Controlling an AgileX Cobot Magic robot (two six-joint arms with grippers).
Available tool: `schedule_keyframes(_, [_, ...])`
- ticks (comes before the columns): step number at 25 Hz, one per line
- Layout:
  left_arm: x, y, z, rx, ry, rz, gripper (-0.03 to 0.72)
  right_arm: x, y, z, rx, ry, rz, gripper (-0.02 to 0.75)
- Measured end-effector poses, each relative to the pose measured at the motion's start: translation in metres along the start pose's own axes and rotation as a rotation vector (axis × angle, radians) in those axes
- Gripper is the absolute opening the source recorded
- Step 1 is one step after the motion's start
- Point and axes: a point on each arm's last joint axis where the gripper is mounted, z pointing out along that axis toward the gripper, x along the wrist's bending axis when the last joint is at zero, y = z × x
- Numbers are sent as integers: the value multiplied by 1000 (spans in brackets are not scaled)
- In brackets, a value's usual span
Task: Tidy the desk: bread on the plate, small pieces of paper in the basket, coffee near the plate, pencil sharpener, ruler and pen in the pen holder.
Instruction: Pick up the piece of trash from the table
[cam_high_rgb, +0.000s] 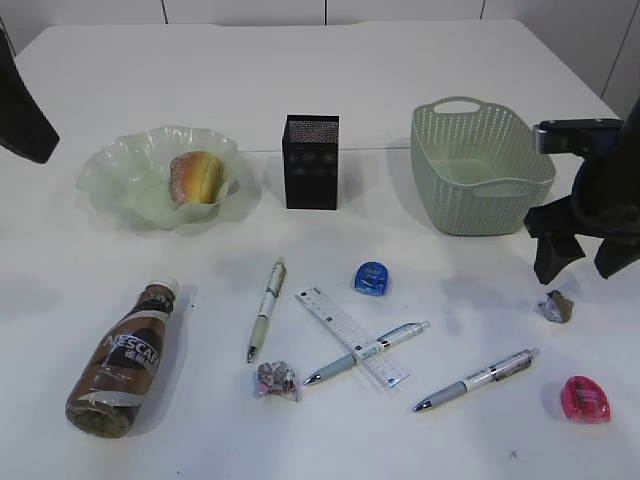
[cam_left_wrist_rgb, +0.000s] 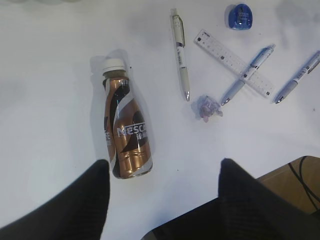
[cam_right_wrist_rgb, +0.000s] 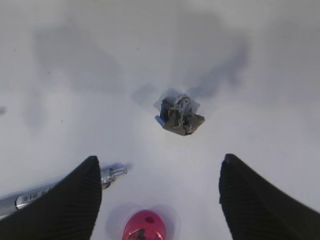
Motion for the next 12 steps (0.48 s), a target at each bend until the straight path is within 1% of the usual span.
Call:
schedule_keyframes(9, [0,0,0,0,-1,-3,475,-4,3,27,70,-23,-17,568])
schedule_keyframes(12, [0,0,0,0,-4,-3,474,-4,5,31,74,-28,-19,568])
